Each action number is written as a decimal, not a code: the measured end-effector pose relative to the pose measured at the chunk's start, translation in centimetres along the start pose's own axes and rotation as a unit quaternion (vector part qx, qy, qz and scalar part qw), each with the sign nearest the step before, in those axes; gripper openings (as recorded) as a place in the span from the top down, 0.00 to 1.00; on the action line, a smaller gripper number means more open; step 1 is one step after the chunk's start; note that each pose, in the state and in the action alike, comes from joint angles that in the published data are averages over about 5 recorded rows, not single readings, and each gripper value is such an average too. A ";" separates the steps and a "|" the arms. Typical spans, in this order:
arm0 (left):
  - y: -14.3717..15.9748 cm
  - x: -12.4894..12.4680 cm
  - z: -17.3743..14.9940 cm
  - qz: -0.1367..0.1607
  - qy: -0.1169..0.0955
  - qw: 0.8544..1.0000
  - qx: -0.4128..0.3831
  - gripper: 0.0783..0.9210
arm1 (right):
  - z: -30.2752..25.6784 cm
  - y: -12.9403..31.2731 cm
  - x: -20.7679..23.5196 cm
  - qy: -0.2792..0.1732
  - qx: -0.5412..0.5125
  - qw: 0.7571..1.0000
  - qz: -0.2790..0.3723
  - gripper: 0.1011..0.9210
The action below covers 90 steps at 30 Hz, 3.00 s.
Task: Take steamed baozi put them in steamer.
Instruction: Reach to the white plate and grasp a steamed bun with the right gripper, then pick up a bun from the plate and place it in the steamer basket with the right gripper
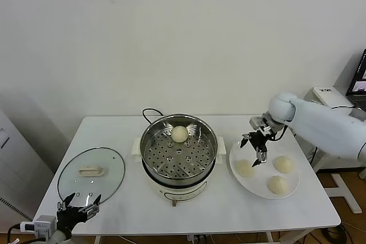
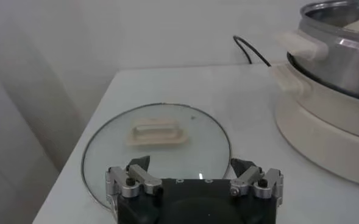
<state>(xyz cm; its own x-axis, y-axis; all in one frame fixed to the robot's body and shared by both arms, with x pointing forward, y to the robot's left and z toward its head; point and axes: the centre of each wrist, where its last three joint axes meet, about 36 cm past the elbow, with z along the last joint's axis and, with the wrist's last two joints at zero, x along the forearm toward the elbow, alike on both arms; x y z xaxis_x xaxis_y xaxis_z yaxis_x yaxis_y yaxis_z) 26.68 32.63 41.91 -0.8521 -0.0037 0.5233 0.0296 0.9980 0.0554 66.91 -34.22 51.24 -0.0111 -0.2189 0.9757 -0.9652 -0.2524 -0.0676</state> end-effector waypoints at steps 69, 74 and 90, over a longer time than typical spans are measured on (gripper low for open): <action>-0.8 0.4 0.0 0.002 -0.001 1.000 -0.003 0.12 | -18.1 -2.8 17.1 -0.133 -0.019 0.983 0.124 0.61; -0.9 0.4 0.0 0.002 -0.002 1.000 -0.002 0.12 | -21.9 -3.4 14.6 -0.142 -0.033 0.982 0.118 0.61; -1.0 0.4 -0.1 0.003 -0.002 1.000 -0.002 0.12 | -27.0 -3.0 5.4 -0.128 -0.073 0.984 0.104 0.61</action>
<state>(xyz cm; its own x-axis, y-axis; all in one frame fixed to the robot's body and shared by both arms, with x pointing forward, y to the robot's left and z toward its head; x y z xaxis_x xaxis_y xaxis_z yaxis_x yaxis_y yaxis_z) 26.37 31.61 42.12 -0.8542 0.0034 0.5199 0.0372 0.9978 0.0546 62.70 -9.18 62.35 -0.1645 -0.4864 0.8581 -0.9764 -0.0431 -0.2116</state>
